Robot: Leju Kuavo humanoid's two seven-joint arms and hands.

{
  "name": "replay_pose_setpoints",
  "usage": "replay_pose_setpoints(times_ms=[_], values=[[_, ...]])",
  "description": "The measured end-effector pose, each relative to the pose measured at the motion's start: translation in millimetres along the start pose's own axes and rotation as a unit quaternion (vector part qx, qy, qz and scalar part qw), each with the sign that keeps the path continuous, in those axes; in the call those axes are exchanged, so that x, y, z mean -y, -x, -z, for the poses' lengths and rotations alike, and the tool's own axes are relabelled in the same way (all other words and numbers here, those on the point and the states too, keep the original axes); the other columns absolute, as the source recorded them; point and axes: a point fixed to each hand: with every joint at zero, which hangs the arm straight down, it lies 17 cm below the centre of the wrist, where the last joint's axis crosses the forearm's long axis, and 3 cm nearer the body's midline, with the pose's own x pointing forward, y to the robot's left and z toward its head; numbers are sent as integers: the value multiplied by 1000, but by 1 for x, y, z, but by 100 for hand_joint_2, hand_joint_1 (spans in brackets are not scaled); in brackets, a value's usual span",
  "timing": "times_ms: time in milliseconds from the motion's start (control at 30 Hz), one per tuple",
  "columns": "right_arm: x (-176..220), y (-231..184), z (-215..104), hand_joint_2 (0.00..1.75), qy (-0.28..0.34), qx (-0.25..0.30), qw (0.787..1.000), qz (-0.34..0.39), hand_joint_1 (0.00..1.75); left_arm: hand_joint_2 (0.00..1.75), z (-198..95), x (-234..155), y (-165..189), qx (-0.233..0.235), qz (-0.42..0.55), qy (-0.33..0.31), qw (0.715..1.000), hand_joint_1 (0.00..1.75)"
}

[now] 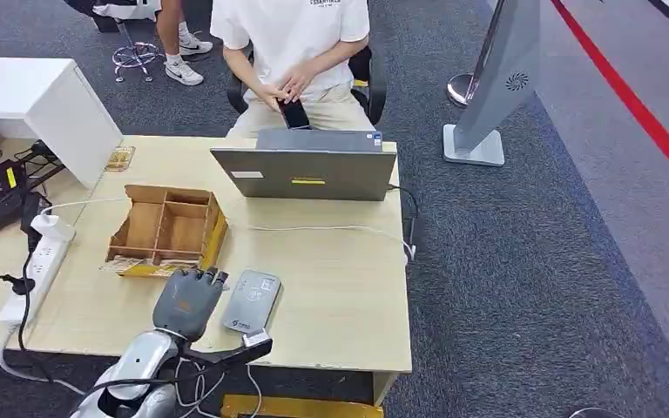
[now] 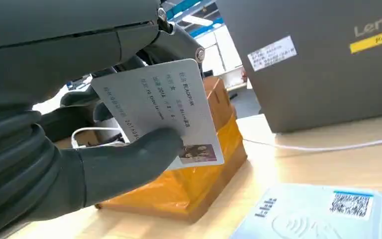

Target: Pass the card to the sensor for recognition and then transmit it.

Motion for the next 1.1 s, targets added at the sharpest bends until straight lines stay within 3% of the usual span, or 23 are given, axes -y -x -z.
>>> replay_pose_setpoints(times_ms=[500, 1100], values=[[-2, -10, 0, 175, -2, 20, 1000, -2, 0, 175, -10, 25, 15, -15, 13, 33, 999, 175], [-11, -20, -2, 175, -11, 41, 999, -10, 0, 175, -9, 17, 5, 11, 36, 3, 999, 175]])
